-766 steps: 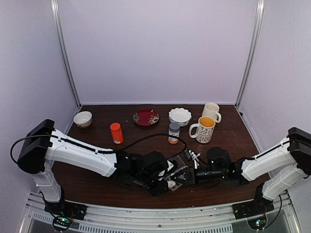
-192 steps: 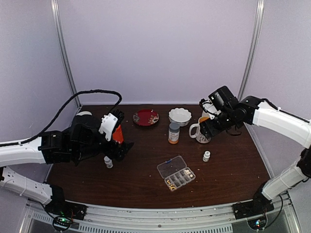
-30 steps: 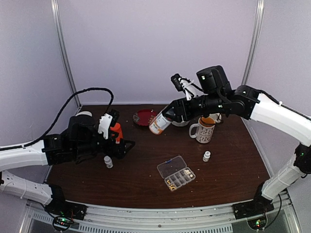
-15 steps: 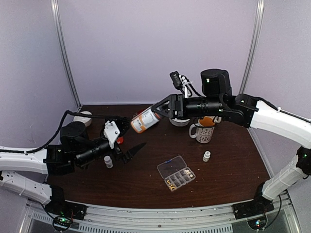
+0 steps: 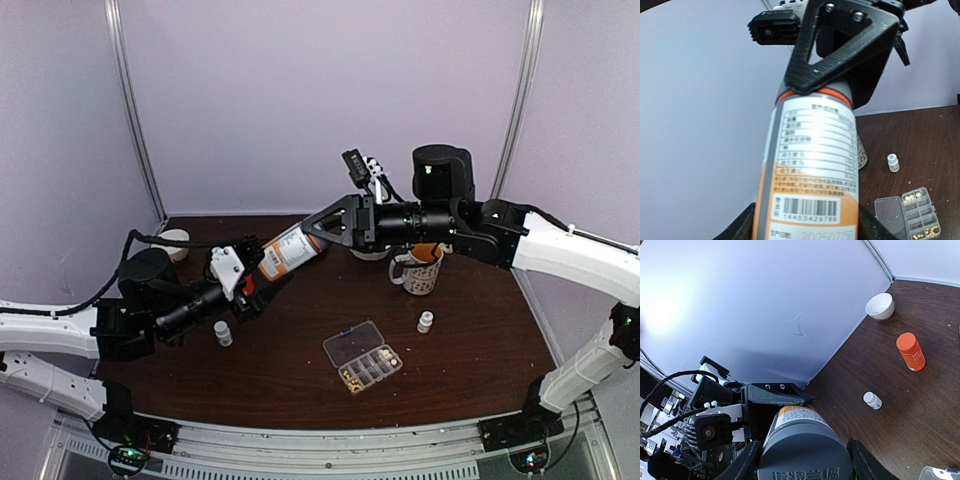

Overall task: Sort the pills into containers
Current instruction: Unscrew the lid of the pill bottle.

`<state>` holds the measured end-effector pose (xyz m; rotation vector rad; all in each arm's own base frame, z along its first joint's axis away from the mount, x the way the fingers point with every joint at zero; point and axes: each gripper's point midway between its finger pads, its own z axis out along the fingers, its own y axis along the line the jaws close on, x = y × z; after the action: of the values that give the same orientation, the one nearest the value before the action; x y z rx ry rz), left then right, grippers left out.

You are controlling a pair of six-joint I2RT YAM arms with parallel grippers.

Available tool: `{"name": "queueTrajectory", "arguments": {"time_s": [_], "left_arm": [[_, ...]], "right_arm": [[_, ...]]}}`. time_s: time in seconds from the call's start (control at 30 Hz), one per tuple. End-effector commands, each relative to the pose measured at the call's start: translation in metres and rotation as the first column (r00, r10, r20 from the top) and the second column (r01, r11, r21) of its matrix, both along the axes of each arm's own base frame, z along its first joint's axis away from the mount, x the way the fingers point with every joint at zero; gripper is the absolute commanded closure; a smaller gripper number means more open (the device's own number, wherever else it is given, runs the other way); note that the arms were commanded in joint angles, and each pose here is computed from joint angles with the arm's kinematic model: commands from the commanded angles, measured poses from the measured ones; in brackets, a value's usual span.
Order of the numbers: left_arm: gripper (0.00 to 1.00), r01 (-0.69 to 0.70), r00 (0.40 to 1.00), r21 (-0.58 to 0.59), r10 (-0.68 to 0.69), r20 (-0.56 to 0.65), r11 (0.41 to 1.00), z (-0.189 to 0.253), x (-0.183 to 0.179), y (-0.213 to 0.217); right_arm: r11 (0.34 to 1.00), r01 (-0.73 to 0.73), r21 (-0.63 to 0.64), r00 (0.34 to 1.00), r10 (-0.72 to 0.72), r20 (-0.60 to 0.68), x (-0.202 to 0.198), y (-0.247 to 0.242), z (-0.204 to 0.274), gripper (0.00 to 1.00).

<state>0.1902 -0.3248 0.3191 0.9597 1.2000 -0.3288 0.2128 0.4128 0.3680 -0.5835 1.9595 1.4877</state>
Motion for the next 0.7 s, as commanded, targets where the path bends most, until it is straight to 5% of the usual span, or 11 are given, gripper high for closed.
{"name": "queueTrajectory", "arguments": {"time_s": [0.0,0.13,0.37,0.53,0.67], "left_arm": [[0.49,0.018,1.0,-0.049,-0.019,-0.018,0.999,0.01,-0.001,-0.002],[0.62,0.102,0.988,-0.134,-0.117,-0.102,0.986,0.021,-0.01,-0.002],[0.68,0.291,0.894,-0.304,-0.371,-0.251,0.907,0.047,-0.036,-0.008],[0.68,0.392,0.776,-0.346,-0.508,-0.373,0.852,0.051,-0.053,-0.022],[0.68,0.431,0.719,-0.35,-0.551,-0.424,0.832,0.047,-0.06,-0.03]], "right_arm": [[0.997,-0.049,0.058,0.997,0.046,0.058,-0.01,-0.001,0.022,0.65],[0.978,-0.2,0.057,0.962,0.185,0.201,-0.033,0.001,0.034,0.73],[0.923,-0.378,-0.068,0.756,0.35,0.554,-0.074,-0.009,0.045,0.71],[0.892,-0.414,-0.181,0.525,0.396,0.753,-0.089,-0.016,0.032,0.7],[0.876,-0.379,-0.299,0.264,0.412,0.872,-0.094,-0.025,0.016,0.68]]}}
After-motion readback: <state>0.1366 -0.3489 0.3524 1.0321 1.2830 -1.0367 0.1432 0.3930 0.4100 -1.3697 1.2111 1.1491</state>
